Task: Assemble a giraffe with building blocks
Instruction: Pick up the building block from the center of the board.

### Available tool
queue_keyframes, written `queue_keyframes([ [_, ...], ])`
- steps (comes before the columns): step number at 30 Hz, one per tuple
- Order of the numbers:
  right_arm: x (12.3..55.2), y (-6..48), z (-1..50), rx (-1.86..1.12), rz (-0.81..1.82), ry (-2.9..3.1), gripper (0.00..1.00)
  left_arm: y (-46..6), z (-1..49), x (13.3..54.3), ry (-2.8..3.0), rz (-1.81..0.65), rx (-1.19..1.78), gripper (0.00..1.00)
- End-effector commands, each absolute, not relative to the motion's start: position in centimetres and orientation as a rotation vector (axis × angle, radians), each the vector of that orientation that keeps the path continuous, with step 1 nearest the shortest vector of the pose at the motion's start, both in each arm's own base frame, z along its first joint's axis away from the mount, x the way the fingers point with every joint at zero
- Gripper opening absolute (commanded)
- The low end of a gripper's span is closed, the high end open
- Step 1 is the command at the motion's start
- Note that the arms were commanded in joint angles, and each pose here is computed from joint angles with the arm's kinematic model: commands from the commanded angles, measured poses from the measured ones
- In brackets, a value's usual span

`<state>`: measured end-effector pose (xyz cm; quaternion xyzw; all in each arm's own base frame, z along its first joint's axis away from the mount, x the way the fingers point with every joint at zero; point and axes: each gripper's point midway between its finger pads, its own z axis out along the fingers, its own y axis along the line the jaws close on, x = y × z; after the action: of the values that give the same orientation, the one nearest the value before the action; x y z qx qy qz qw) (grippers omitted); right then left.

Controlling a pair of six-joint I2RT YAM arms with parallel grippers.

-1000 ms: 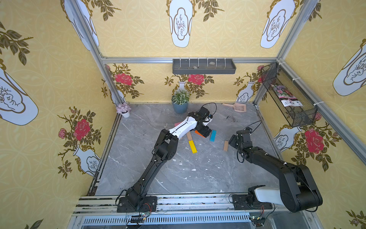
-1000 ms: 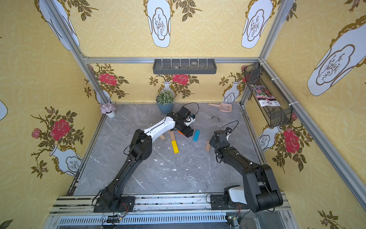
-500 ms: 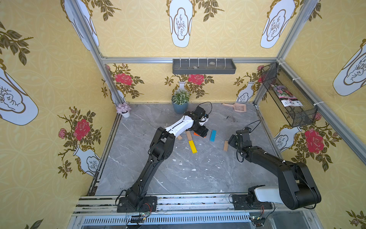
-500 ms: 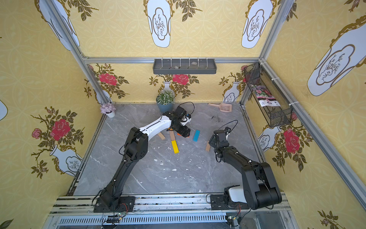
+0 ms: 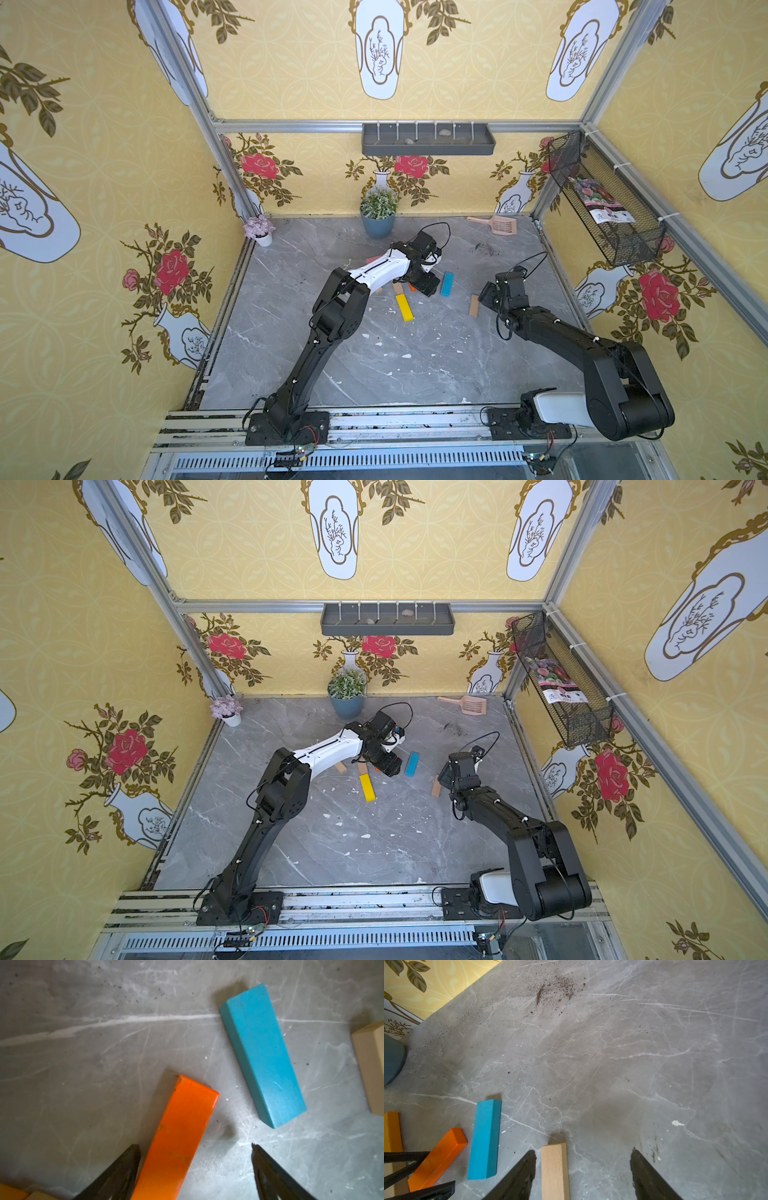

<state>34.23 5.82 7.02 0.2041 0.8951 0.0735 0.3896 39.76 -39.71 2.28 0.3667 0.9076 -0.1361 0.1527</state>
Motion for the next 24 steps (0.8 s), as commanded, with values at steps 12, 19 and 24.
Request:
queue_keyframes([
  [12,34.7,5.4,7.8,0.520,0.171,2.240,0.72,-38.2,0.1,38.9,2.553,-0.060,1.200,0.38],
  [19,34.8,5.3,7.8,0.520,0.165,2.242,0.72,-39.0,1.3,37.4,2.383,0.053,1.332,0.16],
  [24,34.7,5.2,7.8,0.527,0.161,2.241,0.72,-39.3,2.8,36.8,2.314,0.035,1.355,0.00],
])
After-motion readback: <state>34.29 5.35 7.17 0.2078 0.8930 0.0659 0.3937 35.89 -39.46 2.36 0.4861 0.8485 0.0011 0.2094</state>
